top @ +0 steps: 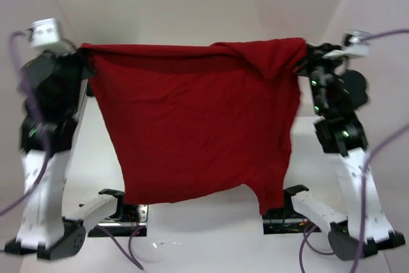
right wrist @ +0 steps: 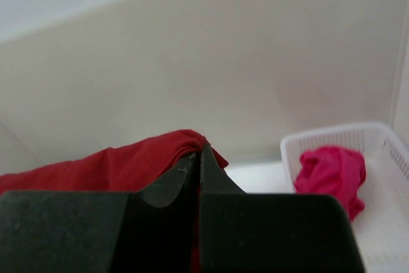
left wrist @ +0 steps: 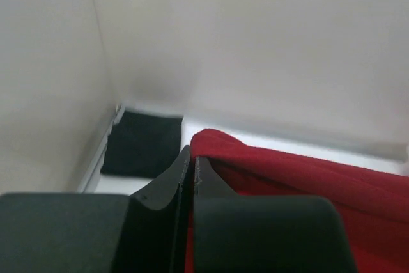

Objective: Fold and stack the t-shirts
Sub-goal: Flatten out the tshirt

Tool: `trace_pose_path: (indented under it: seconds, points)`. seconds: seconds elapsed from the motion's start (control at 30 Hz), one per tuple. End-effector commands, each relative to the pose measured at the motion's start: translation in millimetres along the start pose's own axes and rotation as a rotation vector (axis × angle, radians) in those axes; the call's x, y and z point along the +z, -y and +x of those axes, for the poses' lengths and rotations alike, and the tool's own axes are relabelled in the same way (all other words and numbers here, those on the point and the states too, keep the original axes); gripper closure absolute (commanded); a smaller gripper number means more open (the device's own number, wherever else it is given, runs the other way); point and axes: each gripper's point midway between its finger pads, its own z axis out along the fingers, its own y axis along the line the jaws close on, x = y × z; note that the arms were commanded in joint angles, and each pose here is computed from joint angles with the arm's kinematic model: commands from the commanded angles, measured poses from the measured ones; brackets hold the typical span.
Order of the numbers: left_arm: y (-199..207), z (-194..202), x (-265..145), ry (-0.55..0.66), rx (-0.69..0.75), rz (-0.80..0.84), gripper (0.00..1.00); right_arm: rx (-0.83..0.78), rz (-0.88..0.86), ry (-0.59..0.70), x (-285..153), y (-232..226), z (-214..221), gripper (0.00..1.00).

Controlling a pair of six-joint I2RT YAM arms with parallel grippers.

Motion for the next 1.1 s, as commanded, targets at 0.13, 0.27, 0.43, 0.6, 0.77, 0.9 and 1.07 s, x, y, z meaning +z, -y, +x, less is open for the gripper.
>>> trace_pose_path:
  seconds: [0.13,0.27,0.43,0.6,0.77,0.9,1.07]
  points:
    - [-8.7,160.2,117.3,-0.271,0.065,-0.161,1.0,-0.018,0.112,-0.235,63.6,32.5,156.4,0.99]
    - [-14.2,261.5,152.6,-0.42,0.113,-0.201,1.0,-0.006,0.152,-0.403,76.6,52.4,264.7,0.99]
    - [-29.0,358.5,188.1,-0.522,0.165,-0.298,1.0,-0.021,0.147,-0.506,93.5,63.6,348.0,0.99]
    - [-39.3,387.6,226.0,-0.537,0.103,-0.341,1.0,-0.061,0.132,-0.568,124.9,66.1,396.6,0.99]
    - [-40.6,403.5,268.5,-0.57,0.099,-0.295,1.0,-0.08,0.175,-0.544,162.2,77.6,418.3,0.99]
    - [-34.6,400.3,304.5,-0.545,0.092,-0.267,1.0,-0.087,0.239,-0.466,190.1,88.9,410.2,0.99]
    - [-33.6,388.5,343.9,-0.503,0.086,-0.27,1.0,-0.111,0.233,-0.441,223.8,91.6,419.4,0.99]
